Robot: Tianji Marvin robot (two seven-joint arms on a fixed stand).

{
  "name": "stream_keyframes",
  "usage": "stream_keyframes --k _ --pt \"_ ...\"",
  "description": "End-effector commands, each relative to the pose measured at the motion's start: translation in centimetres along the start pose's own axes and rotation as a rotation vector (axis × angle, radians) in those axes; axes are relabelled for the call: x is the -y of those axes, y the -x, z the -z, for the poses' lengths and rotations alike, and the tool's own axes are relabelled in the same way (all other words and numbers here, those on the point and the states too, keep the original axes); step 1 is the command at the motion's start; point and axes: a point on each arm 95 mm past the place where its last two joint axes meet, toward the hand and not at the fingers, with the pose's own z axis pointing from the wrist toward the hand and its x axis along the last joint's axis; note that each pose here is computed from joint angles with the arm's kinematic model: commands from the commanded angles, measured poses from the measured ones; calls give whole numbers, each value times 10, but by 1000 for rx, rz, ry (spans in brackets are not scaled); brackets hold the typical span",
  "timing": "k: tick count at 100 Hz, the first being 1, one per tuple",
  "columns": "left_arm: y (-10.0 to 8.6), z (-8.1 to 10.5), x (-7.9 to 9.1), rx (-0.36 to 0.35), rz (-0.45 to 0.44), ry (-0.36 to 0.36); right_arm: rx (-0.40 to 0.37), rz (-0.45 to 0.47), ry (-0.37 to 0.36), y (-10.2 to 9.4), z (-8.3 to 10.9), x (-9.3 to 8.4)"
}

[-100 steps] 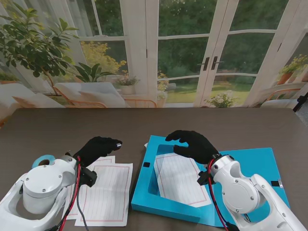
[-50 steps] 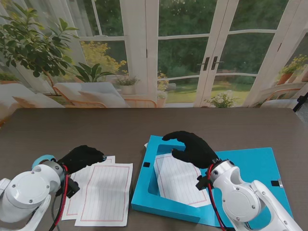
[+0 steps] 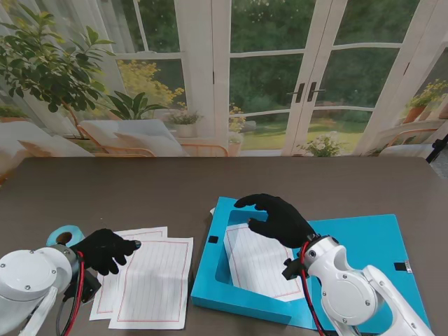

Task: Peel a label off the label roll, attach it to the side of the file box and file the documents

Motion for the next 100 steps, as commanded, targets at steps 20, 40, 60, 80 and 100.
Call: stream_keyframes --k 20,40,60,80,100 --pt "21 -3 -4 -53 -122 -109 3 -26 -19 -3 3 6" --pt "46 -3 -8 -96 -179 -212 3 -35 -32 -4 2 9" --pt "70 4 -9 -52 -191 -230 12 -40 -46 -3 1 13" --pt "91 6 -9 6 -127 -210 18 -50 -54 -2 0 16" --pt "105 1 -11 24 -28 -174 26 -52 -63 -1 0 17"
